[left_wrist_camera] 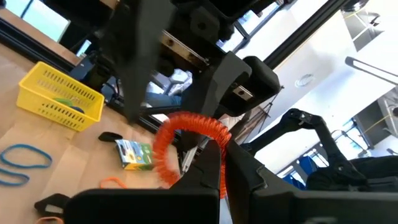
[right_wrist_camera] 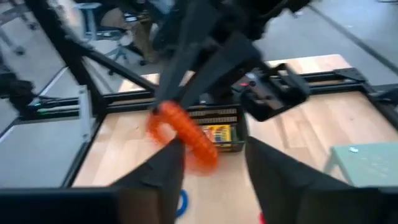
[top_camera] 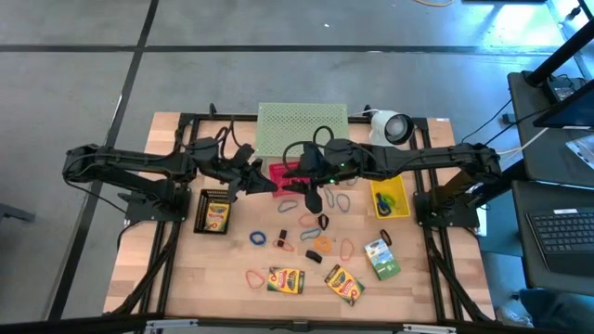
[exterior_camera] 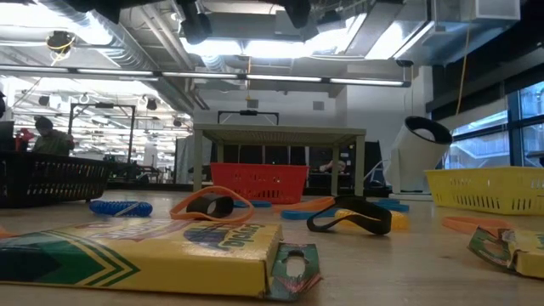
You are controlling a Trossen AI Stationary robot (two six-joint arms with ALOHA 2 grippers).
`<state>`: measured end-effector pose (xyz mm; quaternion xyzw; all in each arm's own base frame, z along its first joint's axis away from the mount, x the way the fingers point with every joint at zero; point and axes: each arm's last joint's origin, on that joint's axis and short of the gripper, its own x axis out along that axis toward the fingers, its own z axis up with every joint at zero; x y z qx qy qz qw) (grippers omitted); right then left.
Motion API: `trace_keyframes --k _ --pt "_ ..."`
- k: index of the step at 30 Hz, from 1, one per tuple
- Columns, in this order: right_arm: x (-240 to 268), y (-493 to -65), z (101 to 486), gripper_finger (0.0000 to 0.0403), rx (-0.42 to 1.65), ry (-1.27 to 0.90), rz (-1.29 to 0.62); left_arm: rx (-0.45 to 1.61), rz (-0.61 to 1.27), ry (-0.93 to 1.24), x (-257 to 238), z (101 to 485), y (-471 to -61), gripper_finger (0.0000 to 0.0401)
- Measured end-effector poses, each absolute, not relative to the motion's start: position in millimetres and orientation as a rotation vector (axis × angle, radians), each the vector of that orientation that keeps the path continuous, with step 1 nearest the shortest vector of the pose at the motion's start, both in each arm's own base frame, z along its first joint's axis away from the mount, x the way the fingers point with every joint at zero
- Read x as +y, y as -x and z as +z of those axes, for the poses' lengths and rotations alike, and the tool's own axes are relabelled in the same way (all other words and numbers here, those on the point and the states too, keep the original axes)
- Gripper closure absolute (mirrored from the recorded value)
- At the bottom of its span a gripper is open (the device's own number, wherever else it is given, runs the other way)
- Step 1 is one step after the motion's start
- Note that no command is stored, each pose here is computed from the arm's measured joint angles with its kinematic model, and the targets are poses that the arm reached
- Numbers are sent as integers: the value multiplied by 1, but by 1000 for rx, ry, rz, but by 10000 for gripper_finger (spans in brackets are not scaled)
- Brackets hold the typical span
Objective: Pick & Place Office Desk Supplies
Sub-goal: Put the orange spring keychain into the yellow bin
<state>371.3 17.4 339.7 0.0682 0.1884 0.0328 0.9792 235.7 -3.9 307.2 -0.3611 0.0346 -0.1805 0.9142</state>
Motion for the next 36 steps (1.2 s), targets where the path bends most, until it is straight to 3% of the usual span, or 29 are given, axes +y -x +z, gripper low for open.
trace_keyframes --k 4,8,18,25,31,36 --pt "16 -371 340 167 375 -142 0 78 -382 755 -4 307 -236 399" --pt "15 -372 340 141 367 -148 -4 79 -385 757 -4 307 -236 399" --pt "21 -378 337 165 349 -163 42 73 -386 756 -4 308 -236 399" --pt "24 -380 337 219 328 -165 44 71 -383 761 -4 308 -236 399" --pt "24 -380 338 373 319 -169 54 64 -364 765 -3 308 -236 399" --pt "24 -380 338 391 320 -195 41 58 -350 765 0 308 -236 396"
